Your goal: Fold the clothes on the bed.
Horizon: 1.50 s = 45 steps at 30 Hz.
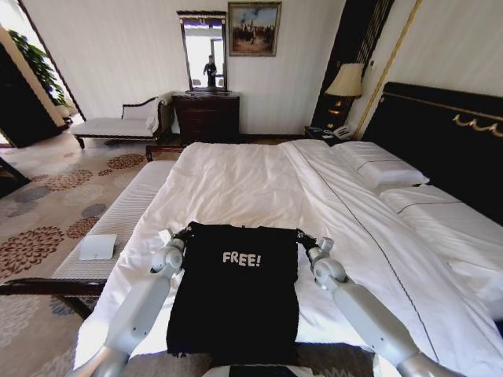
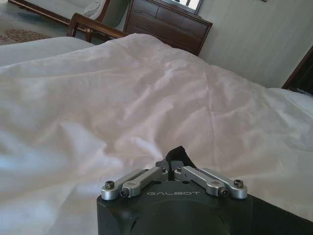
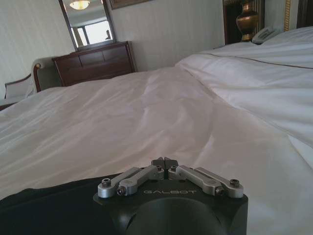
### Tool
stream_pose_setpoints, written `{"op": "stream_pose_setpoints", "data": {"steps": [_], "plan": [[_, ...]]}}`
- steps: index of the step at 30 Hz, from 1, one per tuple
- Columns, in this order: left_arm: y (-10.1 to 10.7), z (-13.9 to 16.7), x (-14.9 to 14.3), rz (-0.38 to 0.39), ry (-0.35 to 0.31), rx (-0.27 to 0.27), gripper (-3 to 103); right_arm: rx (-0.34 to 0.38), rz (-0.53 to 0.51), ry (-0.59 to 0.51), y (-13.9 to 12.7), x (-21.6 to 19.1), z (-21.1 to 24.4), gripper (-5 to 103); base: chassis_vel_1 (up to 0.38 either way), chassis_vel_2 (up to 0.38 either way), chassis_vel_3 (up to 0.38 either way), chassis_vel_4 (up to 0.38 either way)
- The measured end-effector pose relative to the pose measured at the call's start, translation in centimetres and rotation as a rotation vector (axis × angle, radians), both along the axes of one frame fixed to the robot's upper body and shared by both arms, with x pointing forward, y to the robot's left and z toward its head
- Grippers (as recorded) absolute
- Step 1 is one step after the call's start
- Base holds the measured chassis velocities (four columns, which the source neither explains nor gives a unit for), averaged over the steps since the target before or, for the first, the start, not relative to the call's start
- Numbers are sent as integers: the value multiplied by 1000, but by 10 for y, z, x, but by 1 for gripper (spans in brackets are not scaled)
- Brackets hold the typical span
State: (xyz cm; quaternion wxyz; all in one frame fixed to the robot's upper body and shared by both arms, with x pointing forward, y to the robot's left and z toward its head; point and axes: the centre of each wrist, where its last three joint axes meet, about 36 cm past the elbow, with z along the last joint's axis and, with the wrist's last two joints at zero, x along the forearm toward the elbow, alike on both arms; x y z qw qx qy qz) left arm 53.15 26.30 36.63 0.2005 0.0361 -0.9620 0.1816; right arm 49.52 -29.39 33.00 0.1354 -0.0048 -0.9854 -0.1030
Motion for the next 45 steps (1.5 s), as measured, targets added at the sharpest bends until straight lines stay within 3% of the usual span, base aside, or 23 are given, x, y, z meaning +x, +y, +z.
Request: {"op": "stream_pose_setpoints", "data": {"steps": [8, 20, 24, 28, 31, 32, 34, 37, 38, 41, 42, 43, 45], "plan": [[-1, -33, 5, 24, 44, 54, 0, -6, -9, 0, 16, 27, -19, 0, 0, 0, 0, 0], [-16, -53, -2, 39, 89, 47, 0, -47, -22, 86, 42, 30, -51, 0, 0, 0, 0, 0], [-15, -46, -6, 53, 100, 44, 16, -41, -33, 79, 44, 27, -52, -2, 0, 0, 0, 0], [-8, -34, -14, 73, 85, 40, 27, -13, -46, 25, 39, 20, -39, 9, 0, 0, 0, 0], [12, -14, -29, 99, 16, 18, 43, 9, -57, -38, 24, 2, -18, 25, 0, 0, 0, 0], [21, -7, -36, 112, -8, 7, 43, 10, -55, -61, 16, -7, -8, 30, 0, 0, 0, 0], [30, 0, -45, 127, -28, -4, 49, 9, -48, -82, 10, -17, 2, 30, 0, 0, 0, 0], [56, 16, -84, 183, -66, -17, 65, 11, 28, -124, 11, -59, 29, 46, 0, 0, 0, 0], [56, 16, -84, 183, -66, -17, 65, 11, 28, -124, 11, -59, 29, 46, 0, 0, 0, 0], [66, 24, -138, 229, -70, -11, 76, -75, 117, -117, 24, -104, 32, 63, 0, 0, 0, 0], [67, 25, -159, 243, -68, -11, 81, -128, 145, -108, 27, -119, 28, 63, 0, 0, 0, 0], [67, 25, -159, 243, -68, -11, 81, -128, 145, -108, 27, -119, 28, 63, 0, 0, 0, 0], [65, 23, -188, 265, -63, -16, 92, -209, 185, -95, 32, -141, 20, 74, 0, 0, 0, 0]]}}
